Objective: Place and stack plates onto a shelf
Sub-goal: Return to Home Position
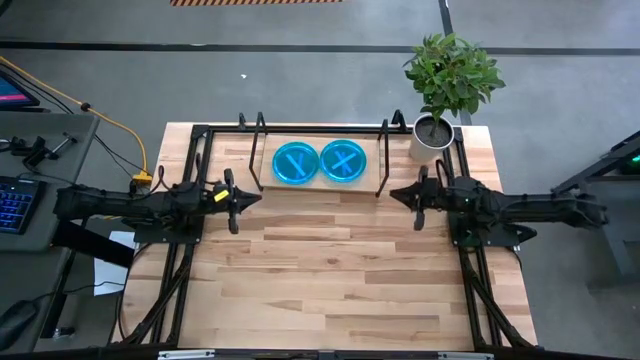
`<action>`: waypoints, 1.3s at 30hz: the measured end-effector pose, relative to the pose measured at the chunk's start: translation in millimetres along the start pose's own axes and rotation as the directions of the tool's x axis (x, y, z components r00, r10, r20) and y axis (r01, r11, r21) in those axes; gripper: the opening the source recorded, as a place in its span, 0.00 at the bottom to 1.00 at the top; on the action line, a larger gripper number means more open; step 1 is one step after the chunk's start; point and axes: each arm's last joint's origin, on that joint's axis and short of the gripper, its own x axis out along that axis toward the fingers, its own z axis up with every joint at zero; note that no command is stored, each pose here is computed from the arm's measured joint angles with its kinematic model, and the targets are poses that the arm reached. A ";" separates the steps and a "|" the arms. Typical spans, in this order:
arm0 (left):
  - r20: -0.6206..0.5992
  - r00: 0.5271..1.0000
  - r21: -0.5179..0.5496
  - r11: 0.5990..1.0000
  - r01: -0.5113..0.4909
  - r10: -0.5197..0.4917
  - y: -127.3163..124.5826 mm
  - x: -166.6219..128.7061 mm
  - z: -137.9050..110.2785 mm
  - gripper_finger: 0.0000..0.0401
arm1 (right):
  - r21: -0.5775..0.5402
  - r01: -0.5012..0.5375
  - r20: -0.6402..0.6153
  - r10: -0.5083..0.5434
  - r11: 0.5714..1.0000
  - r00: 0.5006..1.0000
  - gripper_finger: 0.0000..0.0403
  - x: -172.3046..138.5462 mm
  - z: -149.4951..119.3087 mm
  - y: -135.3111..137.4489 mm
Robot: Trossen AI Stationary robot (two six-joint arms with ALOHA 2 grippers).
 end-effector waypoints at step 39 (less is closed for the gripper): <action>-0.014 0.976 -0.110 0.969 -0.219 0.219 7.9 -11.0 -1.9 0.00 | 0.076 -0.031 0.030 0.029 0.997 0.999 0.01 -21.4 -22.4 3.3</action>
